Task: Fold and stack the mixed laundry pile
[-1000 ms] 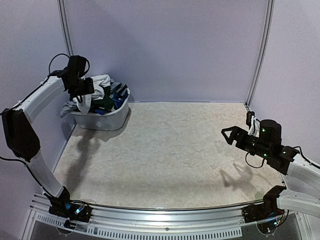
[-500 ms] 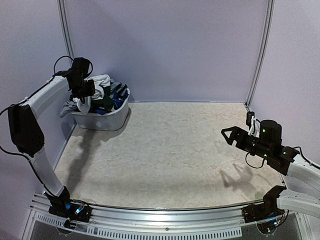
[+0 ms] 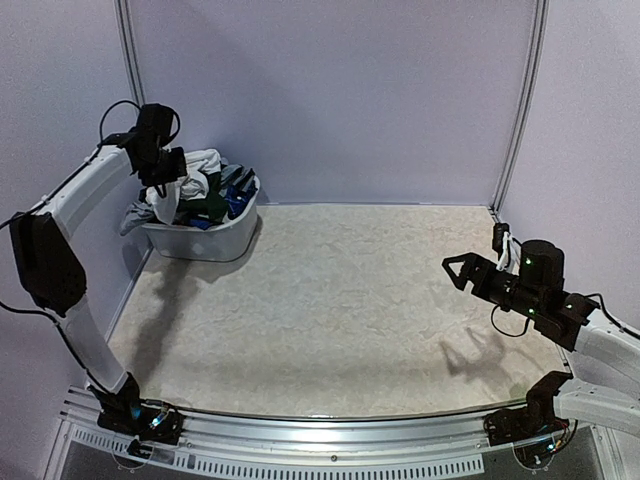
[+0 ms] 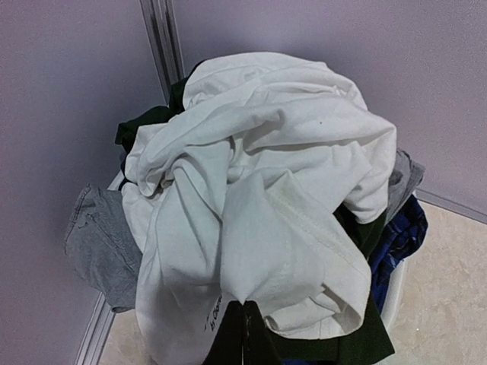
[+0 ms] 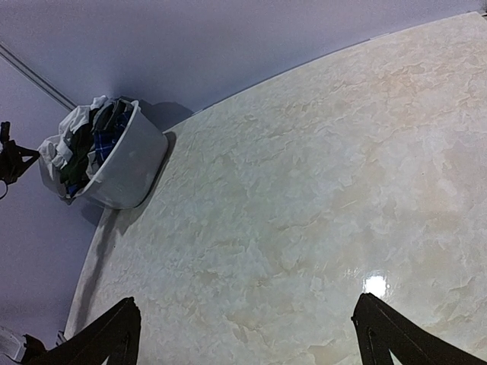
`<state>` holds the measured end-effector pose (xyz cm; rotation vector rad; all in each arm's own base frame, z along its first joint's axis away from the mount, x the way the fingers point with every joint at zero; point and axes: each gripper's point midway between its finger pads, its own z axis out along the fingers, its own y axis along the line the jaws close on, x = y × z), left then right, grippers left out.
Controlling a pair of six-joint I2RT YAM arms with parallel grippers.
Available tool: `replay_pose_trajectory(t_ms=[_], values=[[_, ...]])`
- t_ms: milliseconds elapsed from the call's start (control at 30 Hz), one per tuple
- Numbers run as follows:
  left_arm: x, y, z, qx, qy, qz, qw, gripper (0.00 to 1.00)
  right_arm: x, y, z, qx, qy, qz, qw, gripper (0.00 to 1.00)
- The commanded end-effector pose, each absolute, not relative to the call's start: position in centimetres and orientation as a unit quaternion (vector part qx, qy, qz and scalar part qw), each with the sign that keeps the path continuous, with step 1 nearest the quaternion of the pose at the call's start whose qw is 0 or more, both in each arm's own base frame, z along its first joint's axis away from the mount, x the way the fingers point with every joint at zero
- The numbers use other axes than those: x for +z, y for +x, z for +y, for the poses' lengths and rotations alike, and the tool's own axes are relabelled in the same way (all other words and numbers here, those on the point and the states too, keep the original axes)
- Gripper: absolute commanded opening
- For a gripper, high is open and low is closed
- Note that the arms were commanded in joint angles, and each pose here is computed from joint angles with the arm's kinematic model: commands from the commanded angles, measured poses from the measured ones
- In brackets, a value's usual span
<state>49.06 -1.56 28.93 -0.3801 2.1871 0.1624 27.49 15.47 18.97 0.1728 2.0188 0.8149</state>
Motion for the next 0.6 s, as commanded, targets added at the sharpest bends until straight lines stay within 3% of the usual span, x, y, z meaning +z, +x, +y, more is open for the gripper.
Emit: replay_pose_trajectory(t_ms=[0,333,567], values=[[33.3,47.4,-2.0,0.049,-0.151,0.863,0.479,0.0,19.1,27.1,16.0,0.342,0.06,0.817,0.46,0.99],[35.1,46.5,-3.4,0.046,-0.131,0.857,0.496,0.0,19.5,26.9,15.9,0.348,0.059,0.812,0.464,0.99],[45.1,43.1,-17.2,-0.057,0.033,0.811,0.582,0.0,19.8,27.0,15.9,0.349,0.059,0.81,0.468,0.99]])
